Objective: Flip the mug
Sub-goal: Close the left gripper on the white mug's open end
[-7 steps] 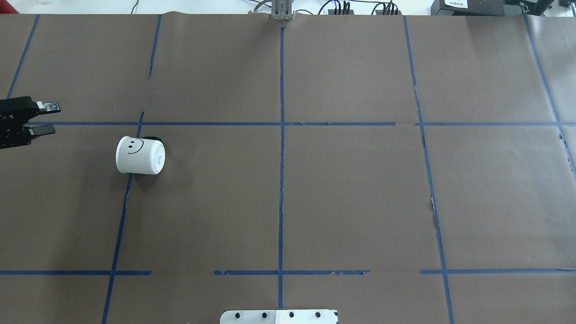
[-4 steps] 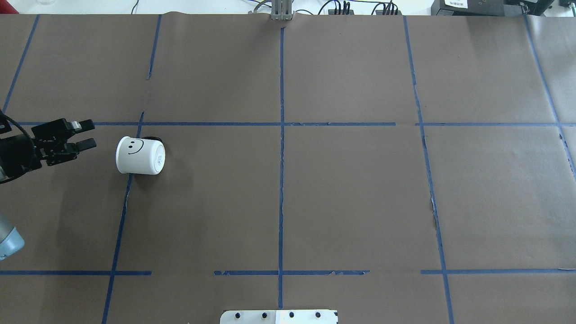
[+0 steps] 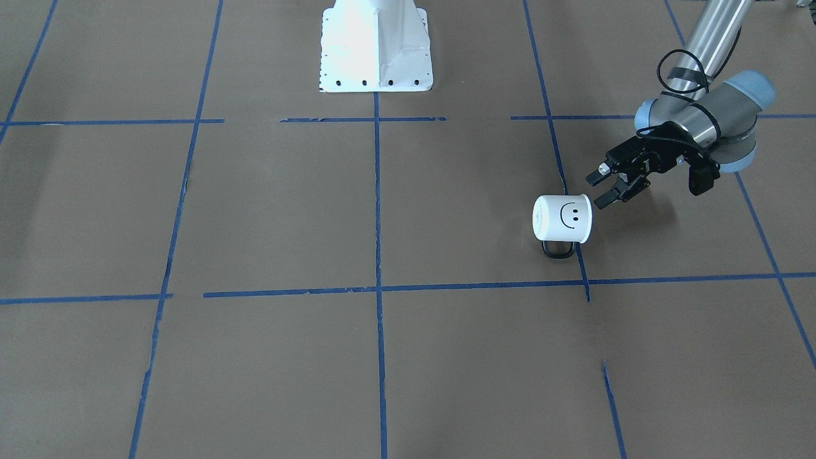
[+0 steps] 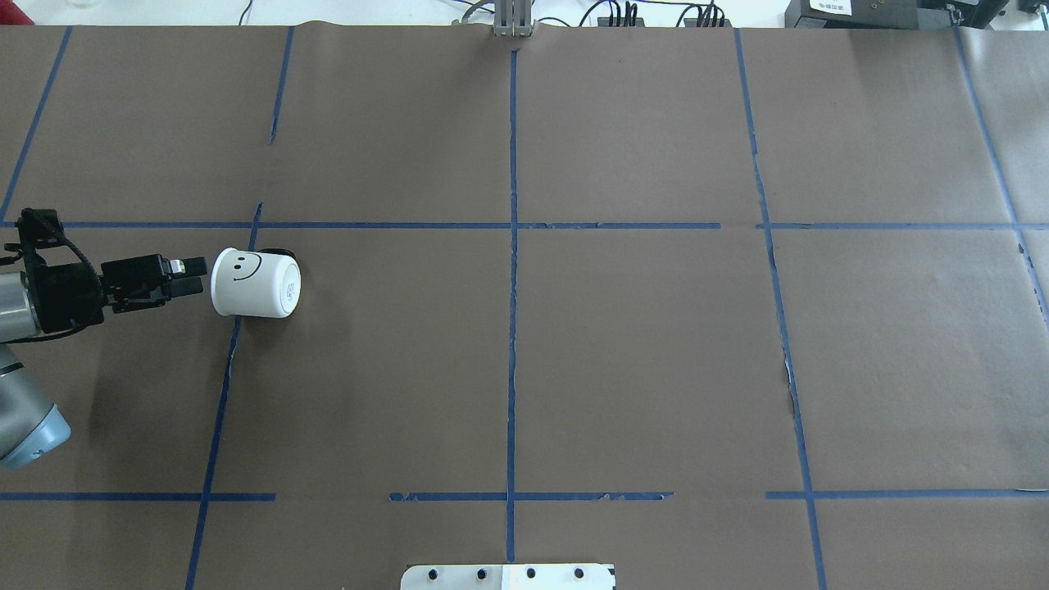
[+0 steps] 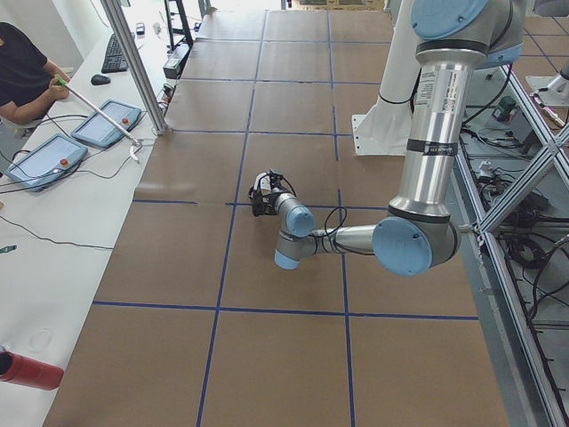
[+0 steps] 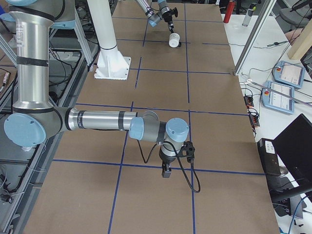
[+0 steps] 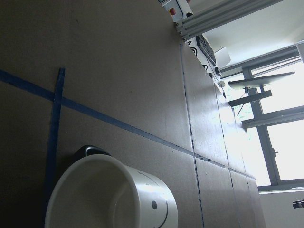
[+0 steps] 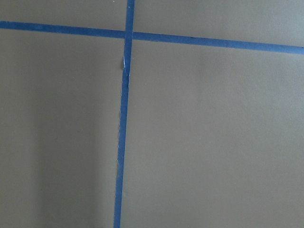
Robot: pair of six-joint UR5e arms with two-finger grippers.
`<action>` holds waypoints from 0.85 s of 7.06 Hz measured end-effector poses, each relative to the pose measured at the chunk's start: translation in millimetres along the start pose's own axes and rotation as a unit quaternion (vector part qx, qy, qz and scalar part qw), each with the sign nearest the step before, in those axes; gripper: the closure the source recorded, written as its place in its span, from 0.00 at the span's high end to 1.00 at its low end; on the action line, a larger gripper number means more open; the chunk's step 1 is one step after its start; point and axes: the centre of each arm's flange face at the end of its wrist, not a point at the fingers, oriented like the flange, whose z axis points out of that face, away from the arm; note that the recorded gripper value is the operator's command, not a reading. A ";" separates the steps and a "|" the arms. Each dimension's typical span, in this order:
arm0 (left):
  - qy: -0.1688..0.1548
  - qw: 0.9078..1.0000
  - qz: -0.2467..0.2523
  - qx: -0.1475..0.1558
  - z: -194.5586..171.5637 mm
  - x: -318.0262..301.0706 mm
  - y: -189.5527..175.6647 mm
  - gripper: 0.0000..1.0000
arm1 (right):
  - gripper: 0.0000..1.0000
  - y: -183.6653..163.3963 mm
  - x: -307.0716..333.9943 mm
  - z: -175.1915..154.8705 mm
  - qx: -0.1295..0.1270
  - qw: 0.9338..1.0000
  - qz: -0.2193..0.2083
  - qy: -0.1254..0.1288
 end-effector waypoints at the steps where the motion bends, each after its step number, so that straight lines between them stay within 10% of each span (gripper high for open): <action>1: 0.000 1.000 0.003 0.005 9.8 -1.0 -10.0 1.00 | 1.00 0.0 0.0 0.0 0.000 1.000 0.000 0.000; 6: 0.004 1.000 0.002 -0.006 45.8 2.8 -25.9 0.87 | 1.00 0.0 0.2 0.3 0.000 1.000 0.000 0.000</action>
